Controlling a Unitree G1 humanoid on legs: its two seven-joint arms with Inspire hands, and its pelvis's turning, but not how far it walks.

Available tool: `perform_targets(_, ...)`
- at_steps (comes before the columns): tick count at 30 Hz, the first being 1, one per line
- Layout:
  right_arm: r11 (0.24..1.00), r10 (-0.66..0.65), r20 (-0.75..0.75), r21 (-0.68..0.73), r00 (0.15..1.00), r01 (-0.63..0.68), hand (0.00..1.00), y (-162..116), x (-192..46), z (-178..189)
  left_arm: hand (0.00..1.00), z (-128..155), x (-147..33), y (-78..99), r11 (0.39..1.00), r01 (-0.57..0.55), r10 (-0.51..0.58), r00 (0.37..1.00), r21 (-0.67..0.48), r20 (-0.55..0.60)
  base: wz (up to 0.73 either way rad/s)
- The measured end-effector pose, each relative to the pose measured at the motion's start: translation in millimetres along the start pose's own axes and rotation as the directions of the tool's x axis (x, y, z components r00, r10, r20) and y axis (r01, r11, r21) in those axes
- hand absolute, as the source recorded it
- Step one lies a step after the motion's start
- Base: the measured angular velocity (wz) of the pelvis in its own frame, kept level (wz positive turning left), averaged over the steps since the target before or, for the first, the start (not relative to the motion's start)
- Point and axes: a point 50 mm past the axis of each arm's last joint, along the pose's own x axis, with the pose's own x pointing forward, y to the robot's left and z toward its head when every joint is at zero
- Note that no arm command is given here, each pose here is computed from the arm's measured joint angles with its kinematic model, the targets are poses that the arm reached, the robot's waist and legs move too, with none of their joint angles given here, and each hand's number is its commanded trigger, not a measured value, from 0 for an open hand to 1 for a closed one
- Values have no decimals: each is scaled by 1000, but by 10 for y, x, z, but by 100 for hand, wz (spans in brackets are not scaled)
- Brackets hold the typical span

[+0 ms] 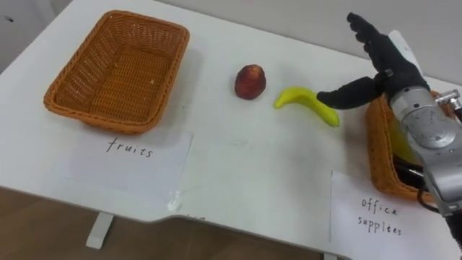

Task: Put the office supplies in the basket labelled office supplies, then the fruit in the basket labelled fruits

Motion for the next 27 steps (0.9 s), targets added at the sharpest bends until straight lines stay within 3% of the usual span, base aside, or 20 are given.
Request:
perform_targets(13, 1000, -14, -40, -6, 999, 14, 0, -43, 69, -63, 0, 51, 15, 42, 1000, -5, 5, 1000, -29, 10, 0)
perform_targets(19, 991, -27, -72, -132, 997, 17, 0, -70, 202, -65, 0, 133, 33, 97, 1000, -15, 16, 999, -27, 33, -1)
perform_targets(27, 982, 41, -90, -182, 995, -57, 0, 68, 268, -59, 0, 204, 36, 108, 999, -14, 15, 998, -33, 56, 0)
